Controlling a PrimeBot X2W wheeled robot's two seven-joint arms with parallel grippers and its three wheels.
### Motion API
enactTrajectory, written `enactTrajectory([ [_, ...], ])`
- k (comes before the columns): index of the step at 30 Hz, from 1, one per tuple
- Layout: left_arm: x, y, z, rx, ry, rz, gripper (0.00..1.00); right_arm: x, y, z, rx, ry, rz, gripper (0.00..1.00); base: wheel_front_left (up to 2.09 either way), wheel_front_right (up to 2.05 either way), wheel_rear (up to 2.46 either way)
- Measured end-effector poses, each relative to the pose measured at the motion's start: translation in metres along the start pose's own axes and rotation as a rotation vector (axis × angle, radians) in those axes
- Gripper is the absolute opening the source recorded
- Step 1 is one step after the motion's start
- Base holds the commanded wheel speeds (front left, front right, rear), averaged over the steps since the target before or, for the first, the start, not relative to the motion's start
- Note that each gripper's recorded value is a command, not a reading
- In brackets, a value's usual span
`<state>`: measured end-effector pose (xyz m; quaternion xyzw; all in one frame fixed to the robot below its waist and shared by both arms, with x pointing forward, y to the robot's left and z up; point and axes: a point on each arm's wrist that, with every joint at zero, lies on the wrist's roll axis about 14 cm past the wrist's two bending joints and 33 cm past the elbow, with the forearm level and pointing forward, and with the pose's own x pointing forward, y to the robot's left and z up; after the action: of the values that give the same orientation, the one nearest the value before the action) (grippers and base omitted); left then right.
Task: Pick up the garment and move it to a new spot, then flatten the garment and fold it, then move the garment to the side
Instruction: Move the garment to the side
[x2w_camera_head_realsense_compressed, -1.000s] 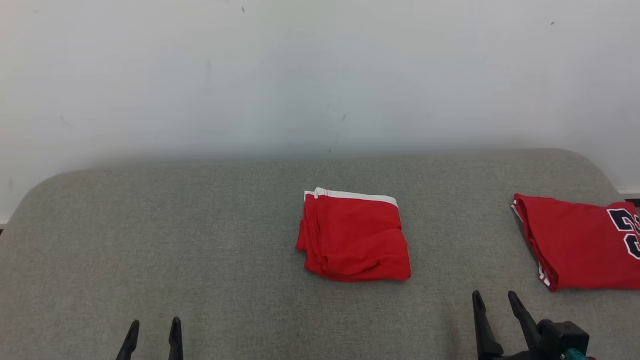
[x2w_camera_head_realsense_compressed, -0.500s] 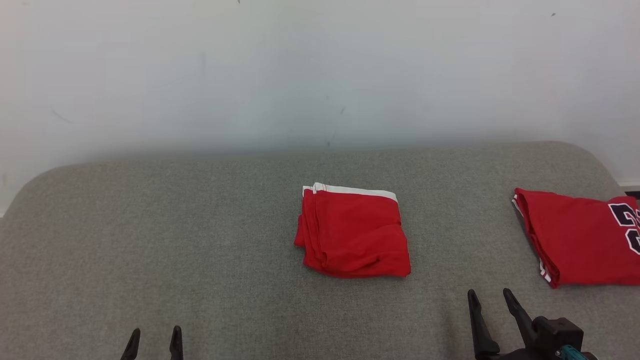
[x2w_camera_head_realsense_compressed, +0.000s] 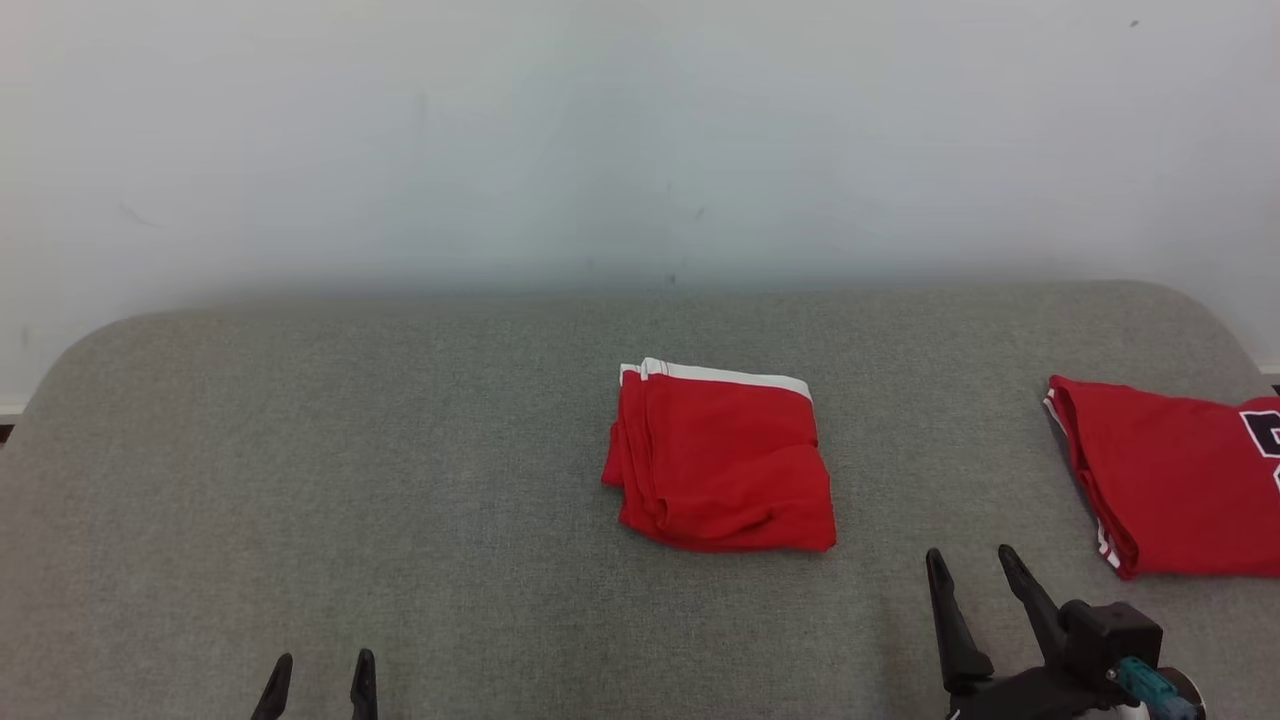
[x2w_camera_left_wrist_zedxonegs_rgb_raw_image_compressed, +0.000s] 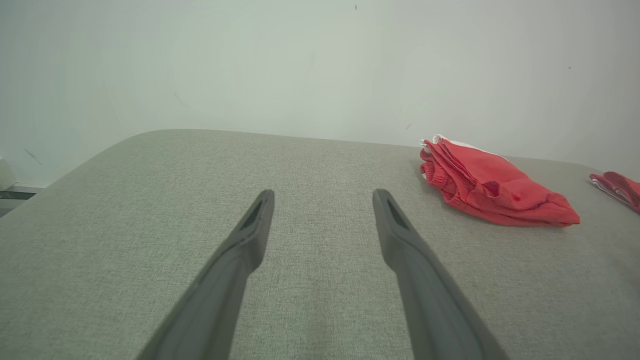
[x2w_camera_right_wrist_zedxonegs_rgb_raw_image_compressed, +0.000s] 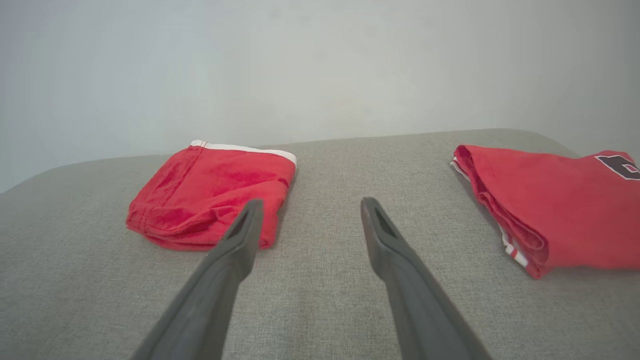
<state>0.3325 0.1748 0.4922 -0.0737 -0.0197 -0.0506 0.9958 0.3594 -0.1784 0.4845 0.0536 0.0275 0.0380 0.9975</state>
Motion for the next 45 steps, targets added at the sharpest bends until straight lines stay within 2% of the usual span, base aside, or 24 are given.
enactTrajectory([
  [5, -0.001, 0.001, -0.002, -0.003, 0.005, 0.006, 1.0, 0.011, 0.001, 0.001, -0.025, 0.069, 0.02, 1.0, 0.0, 0.0, 0.0],
  [9, 0.0, 0.001, -0.003, -0.004, 0.011, 0.008, 1.0, 0.031, 0.004, -0.002, -0.018, 0.234, 0.038, 1.0, 0.0, 0.0, 0.0],
  [15, 0.008, -0.003, -0.003, -0.002, 0.009, -0.003, 1.0, 0.058, -0.011, -0.011, 0.047, 0.561, -0.017, 1.0, 0.0, 0.0, 0.0],
  [20, 0.021, -0.008, -0.004, -0.006, 0.009, -0.019, 1.0, 0.098, -0.016, 0.006, 0.052, 0.623, -0.054, 1.0, 0.0, 0.0, 0.0],
  [25, 0.025, -0.003, -0.008, -0.007, 0.022, -0.004, 1.0, 0.118, -0.007, -0.018, 0.062, 0.746, -0.054, 1.0, 0.0, 0.0, 0.0],
  [31, 0.019, 0.011, -0.017, -0.012, 0.054, 0.041, 1.0, 0.138, 0.021, -0.044, 0.064, 0.816, 0.01, 1.0, 0.0, 0.0, 0.0],
  [42, 0.016, 0.021, -0.026, -0.009, 0.089, 0.065, 1.0, 0.14, 0.036, -0.086, 0.068, 0.919, 0.032, 1.0, 0.0, 0.0, 0.0],
  [43, 0.016, 0.021, -0.028, -0.01, 0.095, 0.064, 1.0, 0.142, 0.038, -0.087, 0.077, 0.917, 0.036, 0.87, 0.0, 0.0, 0.0],
  [45, 0.016, 0.022, -0.029, -0.009, 0.1, 0.064, 1.0, 0.144, 0.04, -0.088, 0.077, 0.909, 0.04, 0.14, 0.0, 0.0, 0.0],
])
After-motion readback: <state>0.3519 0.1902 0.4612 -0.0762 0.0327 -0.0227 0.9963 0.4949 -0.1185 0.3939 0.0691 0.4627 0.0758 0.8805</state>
